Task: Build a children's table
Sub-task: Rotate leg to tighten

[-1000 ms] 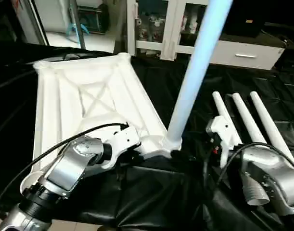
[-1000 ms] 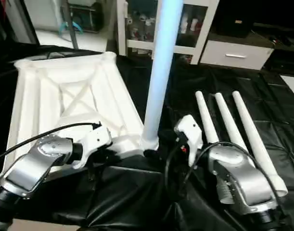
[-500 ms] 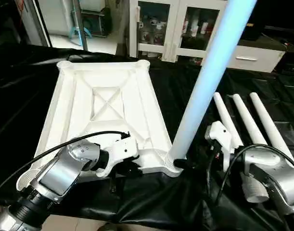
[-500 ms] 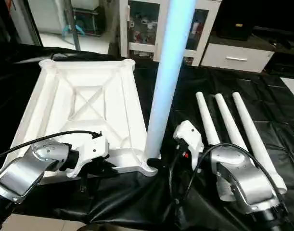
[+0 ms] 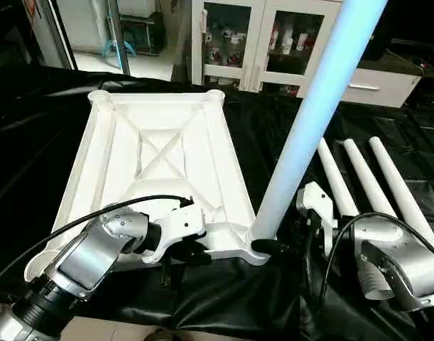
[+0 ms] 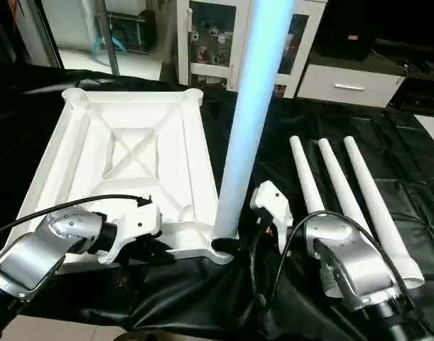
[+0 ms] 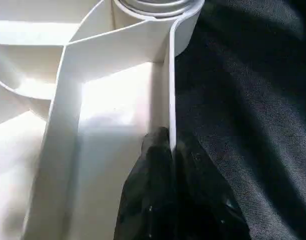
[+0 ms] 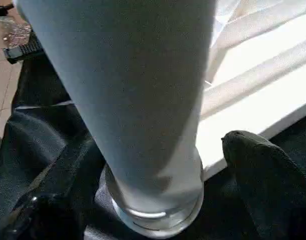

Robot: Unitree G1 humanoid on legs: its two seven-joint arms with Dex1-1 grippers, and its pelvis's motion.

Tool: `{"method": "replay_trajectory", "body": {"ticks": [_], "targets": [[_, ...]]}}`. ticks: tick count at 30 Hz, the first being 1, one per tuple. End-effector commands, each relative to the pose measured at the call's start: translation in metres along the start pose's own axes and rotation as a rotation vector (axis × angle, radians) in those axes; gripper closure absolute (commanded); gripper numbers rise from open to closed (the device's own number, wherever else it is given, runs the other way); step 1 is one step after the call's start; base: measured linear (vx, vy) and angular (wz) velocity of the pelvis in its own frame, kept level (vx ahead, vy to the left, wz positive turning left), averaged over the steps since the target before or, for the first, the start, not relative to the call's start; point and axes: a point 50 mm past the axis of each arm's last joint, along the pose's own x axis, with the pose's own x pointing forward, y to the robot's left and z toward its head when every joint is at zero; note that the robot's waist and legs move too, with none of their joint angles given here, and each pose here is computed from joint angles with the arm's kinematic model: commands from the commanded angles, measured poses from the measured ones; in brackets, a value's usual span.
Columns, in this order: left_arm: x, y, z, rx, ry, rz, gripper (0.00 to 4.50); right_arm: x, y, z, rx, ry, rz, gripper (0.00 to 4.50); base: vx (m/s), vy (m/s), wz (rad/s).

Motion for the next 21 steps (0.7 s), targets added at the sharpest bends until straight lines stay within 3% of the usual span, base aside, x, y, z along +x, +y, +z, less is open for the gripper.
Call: {"method": "replay_trajectory", "body": {"ticks": [1,11,21], "targets": [[0.006,-0.008,0.005,0.028,-0.013,-0.065,4.50,-0.001,-0.001,0.000,-0.026,0.022,0.010,0.92,0.000,0.000,0.00],[0.006,-0.007,0.005,0.032,-0.010,-0.057,4.50,0.002,0.000,-0.006,-0.044,0.060,0.048,1.78,0.000,0.000,0.00],[0.008,-0.007,0.004,0.033,-0.009,-0.058,4.50,0.005,0.001,-0.010,-0.055,0.078,0.062,1.97,0.000,0.000,0.00]]}}
